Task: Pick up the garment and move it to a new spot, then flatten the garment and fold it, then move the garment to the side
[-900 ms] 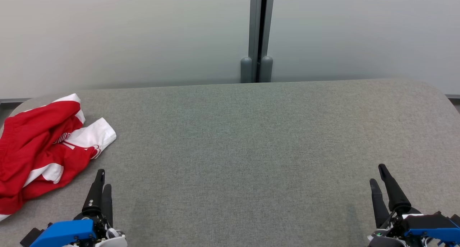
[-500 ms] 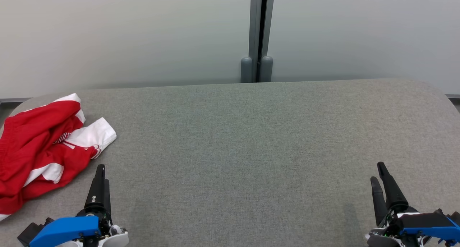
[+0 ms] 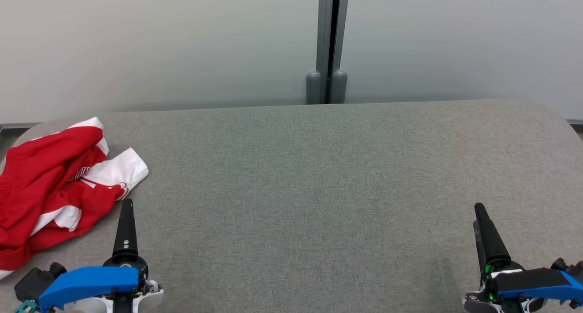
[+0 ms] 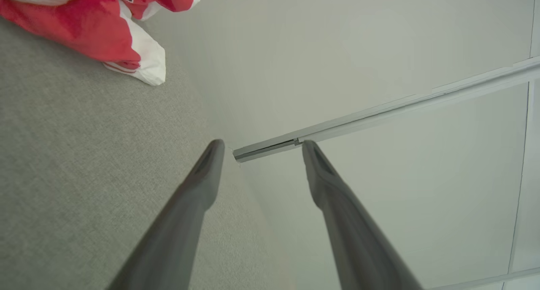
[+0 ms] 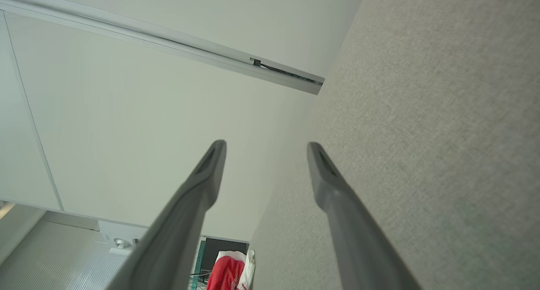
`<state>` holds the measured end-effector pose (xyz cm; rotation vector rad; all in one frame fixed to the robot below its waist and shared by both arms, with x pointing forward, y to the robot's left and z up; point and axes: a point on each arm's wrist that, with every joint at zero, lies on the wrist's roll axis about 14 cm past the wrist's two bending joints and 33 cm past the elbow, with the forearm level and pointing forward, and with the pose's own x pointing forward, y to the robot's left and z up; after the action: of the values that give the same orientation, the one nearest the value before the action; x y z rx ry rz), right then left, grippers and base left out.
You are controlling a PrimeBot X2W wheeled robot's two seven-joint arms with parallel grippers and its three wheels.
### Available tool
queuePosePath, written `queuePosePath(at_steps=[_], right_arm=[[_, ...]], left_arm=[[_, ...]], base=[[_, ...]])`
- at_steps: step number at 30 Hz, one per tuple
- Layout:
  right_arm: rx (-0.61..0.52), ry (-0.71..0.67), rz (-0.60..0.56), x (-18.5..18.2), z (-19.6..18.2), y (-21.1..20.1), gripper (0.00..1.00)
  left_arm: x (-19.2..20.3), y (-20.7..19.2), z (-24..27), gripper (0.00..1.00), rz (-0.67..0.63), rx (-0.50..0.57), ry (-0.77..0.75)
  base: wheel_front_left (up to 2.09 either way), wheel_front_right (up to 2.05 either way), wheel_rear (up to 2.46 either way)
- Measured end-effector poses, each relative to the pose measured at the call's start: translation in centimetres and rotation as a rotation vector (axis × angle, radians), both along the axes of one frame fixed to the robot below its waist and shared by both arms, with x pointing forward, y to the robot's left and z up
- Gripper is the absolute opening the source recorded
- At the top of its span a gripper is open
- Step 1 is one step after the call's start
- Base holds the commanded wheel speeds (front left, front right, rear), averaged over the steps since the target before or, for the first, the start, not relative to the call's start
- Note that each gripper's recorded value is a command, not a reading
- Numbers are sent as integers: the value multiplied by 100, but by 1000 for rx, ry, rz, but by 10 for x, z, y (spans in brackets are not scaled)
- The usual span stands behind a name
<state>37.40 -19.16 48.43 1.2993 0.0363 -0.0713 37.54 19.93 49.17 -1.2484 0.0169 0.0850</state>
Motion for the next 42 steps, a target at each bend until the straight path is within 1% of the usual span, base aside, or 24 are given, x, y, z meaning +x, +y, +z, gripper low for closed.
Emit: queuePosePath(at_steps=[22,33,42], right_arm=[[-304,-43,26,1,11,10,100],[-452,-59,48,0,12,17,100],[-564,-73,60,0,14,20,100]], left_arm=[[0,-14,10,100,-40,458,-15],[-2,-19,6,100,-55,632,-9],[-2,-24,3,100,-72,746,-11]], base=[[0,0,0],[0,0,0],[0,0,0]])
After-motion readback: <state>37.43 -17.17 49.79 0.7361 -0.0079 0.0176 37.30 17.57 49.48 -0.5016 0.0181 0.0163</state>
